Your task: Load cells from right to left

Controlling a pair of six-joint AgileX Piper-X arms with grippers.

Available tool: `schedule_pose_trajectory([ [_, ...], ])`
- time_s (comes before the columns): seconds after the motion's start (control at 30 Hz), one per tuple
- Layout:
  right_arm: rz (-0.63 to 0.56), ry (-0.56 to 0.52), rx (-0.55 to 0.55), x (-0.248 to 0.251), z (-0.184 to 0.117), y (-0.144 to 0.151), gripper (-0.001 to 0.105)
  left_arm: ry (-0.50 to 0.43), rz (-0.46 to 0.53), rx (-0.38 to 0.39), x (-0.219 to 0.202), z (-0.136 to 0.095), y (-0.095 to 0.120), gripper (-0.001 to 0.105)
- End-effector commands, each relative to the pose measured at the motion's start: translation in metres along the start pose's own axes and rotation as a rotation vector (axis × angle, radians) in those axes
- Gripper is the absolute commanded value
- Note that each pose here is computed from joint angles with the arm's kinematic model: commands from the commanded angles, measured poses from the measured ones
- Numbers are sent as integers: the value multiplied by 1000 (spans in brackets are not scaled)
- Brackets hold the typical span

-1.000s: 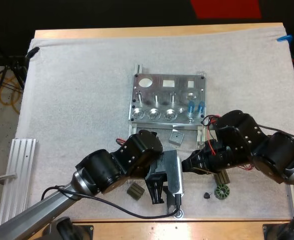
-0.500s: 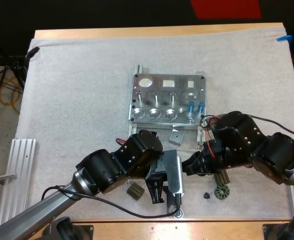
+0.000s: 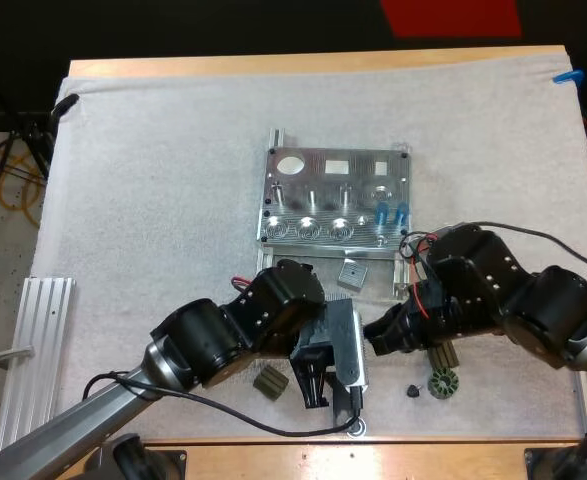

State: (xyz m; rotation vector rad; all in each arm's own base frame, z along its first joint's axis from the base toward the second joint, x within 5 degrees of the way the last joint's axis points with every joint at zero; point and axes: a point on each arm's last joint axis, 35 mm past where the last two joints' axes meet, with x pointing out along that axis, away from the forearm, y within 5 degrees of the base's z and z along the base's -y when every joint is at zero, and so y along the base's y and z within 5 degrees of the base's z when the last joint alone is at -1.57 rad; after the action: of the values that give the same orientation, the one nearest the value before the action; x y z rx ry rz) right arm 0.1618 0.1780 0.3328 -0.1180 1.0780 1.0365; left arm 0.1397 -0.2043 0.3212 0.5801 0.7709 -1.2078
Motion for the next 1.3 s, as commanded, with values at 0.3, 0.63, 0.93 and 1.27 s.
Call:
schedule_pose_trajectory([
  [0.3,-119,1,-106,-2,-1,-4,0,-28,21,-84,-19,-2,-4,60],
  [0.63,-224,21,-246,-2,-1,-8,0,-96,156,-415,-66,-18,-15,60],
  [0.93,-283,33,-309,-3,-1,-10,0,-250,384,-678,-98,-27,-17,60],
  [1.27,-412,70,-454,-18,6,-8,0,-329,503,-787,-113,-34,-17,60],
])
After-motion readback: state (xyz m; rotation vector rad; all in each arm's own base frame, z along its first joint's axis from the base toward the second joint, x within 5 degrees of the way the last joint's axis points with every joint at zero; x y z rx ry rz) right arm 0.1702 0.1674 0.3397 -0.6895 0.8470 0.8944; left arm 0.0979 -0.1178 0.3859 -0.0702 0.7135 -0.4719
